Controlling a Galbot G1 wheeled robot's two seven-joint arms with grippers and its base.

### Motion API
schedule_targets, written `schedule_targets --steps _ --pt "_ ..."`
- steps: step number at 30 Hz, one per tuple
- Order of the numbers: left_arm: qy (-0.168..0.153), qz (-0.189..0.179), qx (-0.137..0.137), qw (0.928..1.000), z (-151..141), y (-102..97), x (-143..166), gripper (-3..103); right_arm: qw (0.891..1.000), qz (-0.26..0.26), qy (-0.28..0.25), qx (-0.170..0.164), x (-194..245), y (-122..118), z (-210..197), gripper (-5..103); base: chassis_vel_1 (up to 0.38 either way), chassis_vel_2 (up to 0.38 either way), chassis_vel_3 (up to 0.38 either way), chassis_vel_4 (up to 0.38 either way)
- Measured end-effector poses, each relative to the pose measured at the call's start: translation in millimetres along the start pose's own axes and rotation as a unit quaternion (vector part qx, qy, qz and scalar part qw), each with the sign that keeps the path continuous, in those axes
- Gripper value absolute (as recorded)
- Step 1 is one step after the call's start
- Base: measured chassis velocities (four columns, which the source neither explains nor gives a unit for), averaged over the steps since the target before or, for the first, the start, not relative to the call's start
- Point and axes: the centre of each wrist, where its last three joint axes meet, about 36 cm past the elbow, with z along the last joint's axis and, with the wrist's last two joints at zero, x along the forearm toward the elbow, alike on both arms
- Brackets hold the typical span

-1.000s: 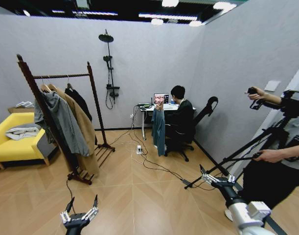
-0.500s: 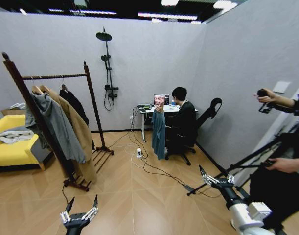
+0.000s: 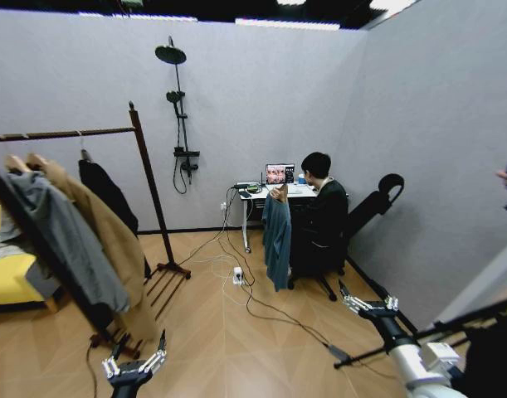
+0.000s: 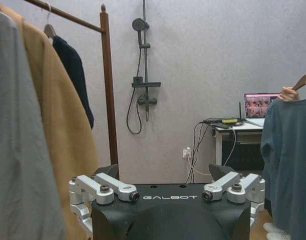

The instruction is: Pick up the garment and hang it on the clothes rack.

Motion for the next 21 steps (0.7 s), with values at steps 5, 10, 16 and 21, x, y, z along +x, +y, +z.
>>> schedule_targets --steps 5,10,16,21 --pt "0.000 0.000 0.000 1.0000 0.0 0.0 0.0 100 1.000 0.002 -0.001 0.001 -0.2 -1.2 -0.2 100 -0.344 0.348 0.344 -0.355" --pt "0.000 0.000 0.000 1.0000 0.0 0.0 0.0 100 1.000 0.002 -0.002 0.001 0.1 -1.5 0.0 100 -0.353 0.360 0.355 -0.341" --pt "0.000 0.000 0.000 1.0000 0.0 -0.1 0.0 100 1.000 0.000 -0.004 0.002 -1.2 -1.7 -0.8 100 -0.364 0.337 0.340 -0.359" --pt "0.000 0.000 0.000 1.0000 0.0 -0.1 0.0 100 1.000 0.011 -0.013 0.007 -1.8 -0.8 -2.1 100 -0.352 0.355 0.339 -0.349"
